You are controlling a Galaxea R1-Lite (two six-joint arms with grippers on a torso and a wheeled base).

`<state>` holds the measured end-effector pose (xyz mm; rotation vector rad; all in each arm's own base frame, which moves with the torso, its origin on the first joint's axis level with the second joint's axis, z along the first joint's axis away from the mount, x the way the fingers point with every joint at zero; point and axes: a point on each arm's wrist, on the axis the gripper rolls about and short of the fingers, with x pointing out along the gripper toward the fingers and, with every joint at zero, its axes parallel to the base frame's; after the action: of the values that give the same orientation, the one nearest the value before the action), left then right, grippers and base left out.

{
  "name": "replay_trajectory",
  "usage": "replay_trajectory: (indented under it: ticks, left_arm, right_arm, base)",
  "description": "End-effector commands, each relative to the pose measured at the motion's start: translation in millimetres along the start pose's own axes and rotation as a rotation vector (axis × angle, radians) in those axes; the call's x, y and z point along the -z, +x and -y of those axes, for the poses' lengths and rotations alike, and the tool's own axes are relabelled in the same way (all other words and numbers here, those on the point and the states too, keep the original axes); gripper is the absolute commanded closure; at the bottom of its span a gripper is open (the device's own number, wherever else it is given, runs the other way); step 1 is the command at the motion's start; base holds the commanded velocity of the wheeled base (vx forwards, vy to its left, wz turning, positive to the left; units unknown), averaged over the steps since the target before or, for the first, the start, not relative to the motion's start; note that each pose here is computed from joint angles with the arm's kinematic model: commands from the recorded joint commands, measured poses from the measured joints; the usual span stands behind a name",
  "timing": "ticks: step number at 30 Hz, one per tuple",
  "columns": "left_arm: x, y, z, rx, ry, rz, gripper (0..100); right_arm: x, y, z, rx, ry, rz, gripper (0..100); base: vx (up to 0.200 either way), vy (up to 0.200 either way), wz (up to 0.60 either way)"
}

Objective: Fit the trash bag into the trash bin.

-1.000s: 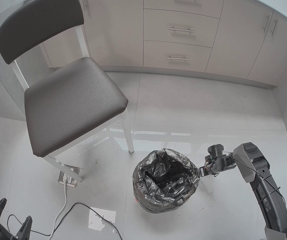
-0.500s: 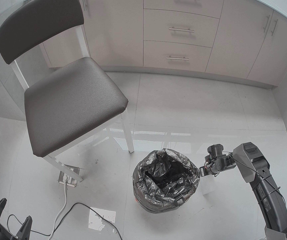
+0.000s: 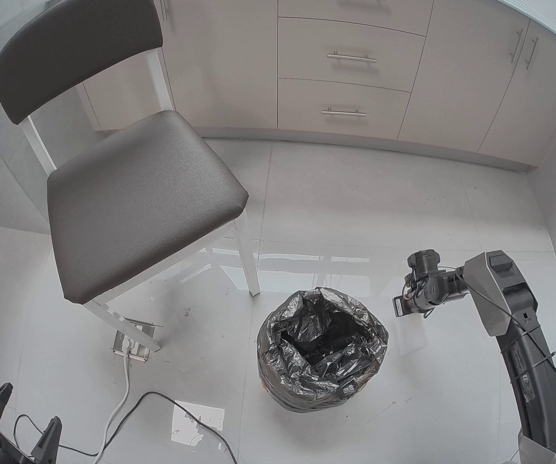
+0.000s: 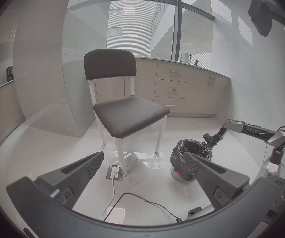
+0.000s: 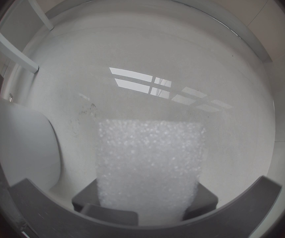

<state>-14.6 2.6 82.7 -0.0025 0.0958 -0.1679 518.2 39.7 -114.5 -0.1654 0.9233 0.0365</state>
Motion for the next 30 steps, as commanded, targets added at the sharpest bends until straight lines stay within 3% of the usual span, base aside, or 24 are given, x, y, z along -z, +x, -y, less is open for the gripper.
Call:
replay_trajectory:
  ticks: [1, 6, 13, 21, 22, 24, 25, 27, 30]
  left_arm:
    - [5, 1, 0, -0.005, 0.003, -0.017, 0]
    - [5, 1, 0, -0.005, 0.006, -0.017, 0]
    - [5, 1, 0, -0.006, 0.006, -0.017, 0]
    - [5, 1, 0, -0.005, 0.006, -0.017, 0]
    - [5, 1, 0, -0.005, 0.006, -0.017, 0]
    - [5, 1, 0, -0.005, 0.006, -0.017, 0]
    - [5, 1, 0, -0.005, 0.006, -0.017, 0]
    - [5, 1, 0, -0.005, 0.006, -0.017, 0]
    - [5, 1, 0, -0.006, 0.006, -0.017, 0]
  right_arm:
    - [-54, -63, 11, 0.013, 0.019, 0.081, 100]
    - [-92, -131, 16, 0.011, 0.008, 0.133, 100]
    - [-125, -223, -13, -0.033, -0.057, 0.208, 100]
    - [-123, -292, -94, -0.119, -0.245, 0.206, 100]
    - [-123, -293, -96, -0.12, -0.25, 0.204, 100]
    - [-112, -299, -130, -0.131, -0.344, 0.175, 100]
    - [-112, -299, -130, -0.131, -0.344, 0.175, 100]
    - [-101, -298, -159, -0.148, -0.407, 0.149, 100]
    - [-92, -297, -181, -0.164, -0.448, 0.136, 100]
  base:
    - [0.0, 0.0, 0.0]
    - [0.0, 0.0, 0.0]
    - [0.0, 0.0, 0.0]
    - [0.0, 0.0, 0.0]
    - [0.0, 0.0, 0.0]
    - [0.0, 0.0, 0.0]
    - [0.0, 0.0, 0.0]
    - [0.0, 0.0, 0.0]
    - [0.0, 0.0, 0.0]
